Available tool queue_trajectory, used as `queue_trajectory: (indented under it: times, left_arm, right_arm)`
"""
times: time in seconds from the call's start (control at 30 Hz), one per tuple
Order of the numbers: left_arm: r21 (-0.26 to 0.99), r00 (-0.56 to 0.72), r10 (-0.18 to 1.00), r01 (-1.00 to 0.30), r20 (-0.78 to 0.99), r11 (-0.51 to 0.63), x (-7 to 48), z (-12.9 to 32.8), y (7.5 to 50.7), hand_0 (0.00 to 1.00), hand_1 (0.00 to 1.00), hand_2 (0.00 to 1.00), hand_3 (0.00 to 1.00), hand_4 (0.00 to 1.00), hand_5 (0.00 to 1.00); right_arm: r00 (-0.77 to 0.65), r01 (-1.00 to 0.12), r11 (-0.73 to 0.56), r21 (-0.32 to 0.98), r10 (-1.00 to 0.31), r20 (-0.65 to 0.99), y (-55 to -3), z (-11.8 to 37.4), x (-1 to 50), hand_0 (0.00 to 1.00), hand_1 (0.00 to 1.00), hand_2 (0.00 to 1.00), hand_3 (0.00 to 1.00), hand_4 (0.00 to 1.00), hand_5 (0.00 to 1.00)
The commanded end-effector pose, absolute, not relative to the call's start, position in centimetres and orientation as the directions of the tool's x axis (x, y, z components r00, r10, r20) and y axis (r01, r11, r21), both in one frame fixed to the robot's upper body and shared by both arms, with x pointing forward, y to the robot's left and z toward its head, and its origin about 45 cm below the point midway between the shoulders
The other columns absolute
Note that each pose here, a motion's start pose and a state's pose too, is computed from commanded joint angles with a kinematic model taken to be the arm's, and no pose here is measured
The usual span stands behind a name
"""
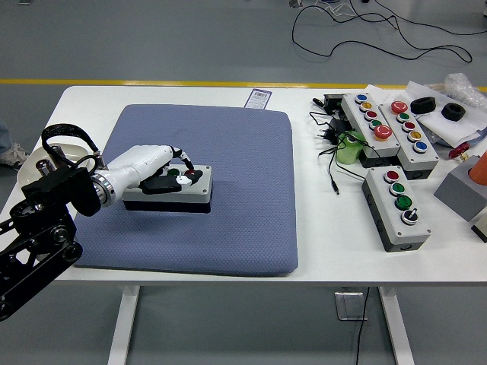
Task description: Pick up the button,place it on the desk,press the button,press the button
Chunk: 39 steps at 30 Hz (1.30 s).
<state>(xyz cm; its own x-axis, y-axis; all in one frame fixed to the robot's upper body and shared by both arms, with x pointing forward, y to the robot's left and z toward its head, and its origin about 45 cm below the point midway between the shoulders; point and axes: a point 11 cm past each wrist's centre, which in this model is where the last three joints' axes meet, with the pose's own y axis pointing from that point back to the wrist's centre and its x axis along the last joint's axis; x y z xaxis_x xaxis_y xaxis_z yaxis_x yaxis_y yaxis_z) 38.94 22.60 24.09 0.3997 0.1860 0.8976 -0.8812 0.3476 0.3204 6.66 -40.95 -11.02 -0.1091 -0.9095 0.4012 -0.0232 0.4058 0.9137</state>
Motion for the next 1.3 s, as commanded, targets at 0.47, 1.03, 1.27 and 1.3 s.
queue_trajectory:
  times: [0.47, 1.03, 1.27, 1.3]
  left_arm:
    - [0.438, 0.491, 0.125, -0.846, 0.862, 0.303, 38.7, 21.1, 23.5, 0.002, 0.002, 0.002, 0.708, 0.650, 0.998]
    - [0.027, 0.145, 0.460, -0.967, 0.876, 0.252, 40.4, 30.3, 25.9, 0.002, 0.002, 0.022, 0.787, 0.657, 0.998]
    - [-0.099, 0.015, 0.717, -0.988, 0.697, 0.117, 41.9, 32.0, 30.3, 0.398, 0.552, 0.556, 0.888, 0.632, 0.998]
    - [-0.101, 0.008, 0.750, -0.990, 0.662, 0.100, 42.1, 31.8, 31.2, 0.398, 0.552, 0.556, 0.888, 0.632, 0.998]
  right_arm:
    - [-0.109, -0.025, 0.406, 0.914, -0.910, 0.401, -40.9, -11.0, 6.7, 0.667, 0.673, 0.692, 0.593, 0.432, 0.276]
    - [-0.111, -0.024, 0.405, 0.914, -0.910, 0.400, -40.9, -11.0, 6.6, 0.667, 0.673, 0.691, 0.593, 0.431, 0.276]
    - [-0.111, -0.020, 0.404, 0.915, -0.910, 0.399, -40.9, -11.1, 6.5, 0.667, 0.673, 0.691, 0.593, 0.432, 0.275]
    - [-0.111, -0.019, 0.404, 0.915, -0.910, 0.400, -40.9, -11.1, 6.5, 0.667, 0.673, 0.691, 0.593, 0.432, 0.275]
